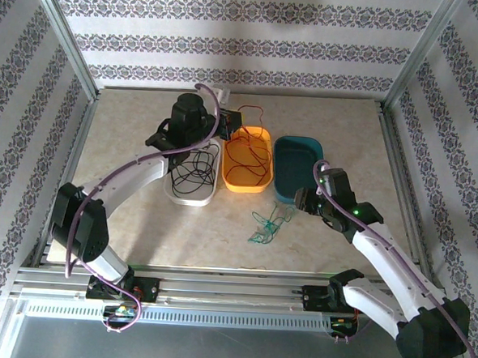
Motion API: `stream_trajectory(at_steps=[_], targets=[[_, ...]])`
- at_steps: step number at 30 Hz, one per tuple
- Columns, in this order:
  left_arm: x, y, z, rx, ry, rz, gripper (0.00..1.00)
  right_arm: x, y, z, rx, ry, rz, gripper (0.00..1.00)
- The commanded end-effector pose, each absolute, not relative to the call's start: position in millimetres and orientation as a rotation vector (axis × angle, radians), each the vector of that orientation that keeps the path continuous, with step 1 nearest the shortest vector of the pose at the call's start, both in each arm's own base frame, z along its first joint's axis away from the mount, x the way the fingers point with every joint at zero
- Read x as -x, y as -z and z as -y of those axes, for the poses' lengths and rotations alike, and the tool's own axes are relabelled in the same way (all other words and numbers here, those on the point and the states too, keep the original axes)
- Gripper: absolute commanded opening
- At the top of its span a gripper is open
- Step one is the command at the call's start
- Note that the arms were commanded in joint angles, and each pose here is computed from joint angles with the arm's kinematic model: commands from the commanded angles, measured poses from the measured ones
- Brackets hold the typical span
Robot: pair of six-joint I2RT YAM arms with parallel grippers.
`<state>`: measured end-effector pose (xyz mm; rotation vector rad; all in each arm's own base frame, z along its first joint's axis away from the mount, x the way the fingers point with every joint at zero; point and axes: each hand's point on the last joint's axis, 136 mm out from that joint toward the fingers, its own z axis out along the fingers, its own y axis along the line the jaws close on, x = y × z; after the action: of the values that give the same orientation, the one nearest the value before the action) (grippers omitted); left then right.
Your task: Untangle the cables
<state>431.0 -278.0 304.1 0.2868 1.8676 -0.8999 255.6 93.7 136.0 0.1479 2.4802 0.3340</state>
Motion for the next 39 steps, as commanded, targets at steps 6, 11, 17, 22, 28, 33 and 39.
stream_trajectory(at_steps=[6, 11, 17, 22, 28, 33, 39], targets=[[-436, -248, 270, -0.171, 0.909, -1.971, 0.0, -254, -136, -85, -0.194, -0.308, -2.466, 0.52], [-435, -209, 259, -0.082, 0.855, -2.07, 0.0, -254, -135, -87, -0.184, -0.317, -2.472, 0.52], [-448, -163, 253, -0.012, 0.747, -2.23, 0.0, -256, -139, -88, -0.179, -0.318, -2.467, 0.52], [-462, -133, 249, 0.029, 0.631, -2.35, 0.0, -255, -144, -86, -0.169, -0.31, -2.456, 0.52], [-474, -109, 259, -0.008, 0.558, -2.451, 0.0, -252, -145, -83, -0.168, -0.296, -2.456, 0.52], [-479, -88, 261, -0.033, 0.427, -2.531, 0.0, -251, -146, -82, -0.173, -0.29, -2.45, 0.52], [-479, -67, 263, -0.052, 0.313, -2.617, 0.0, -248, -147, -79, -0.174, -0.284, -2.446, 0.52]])
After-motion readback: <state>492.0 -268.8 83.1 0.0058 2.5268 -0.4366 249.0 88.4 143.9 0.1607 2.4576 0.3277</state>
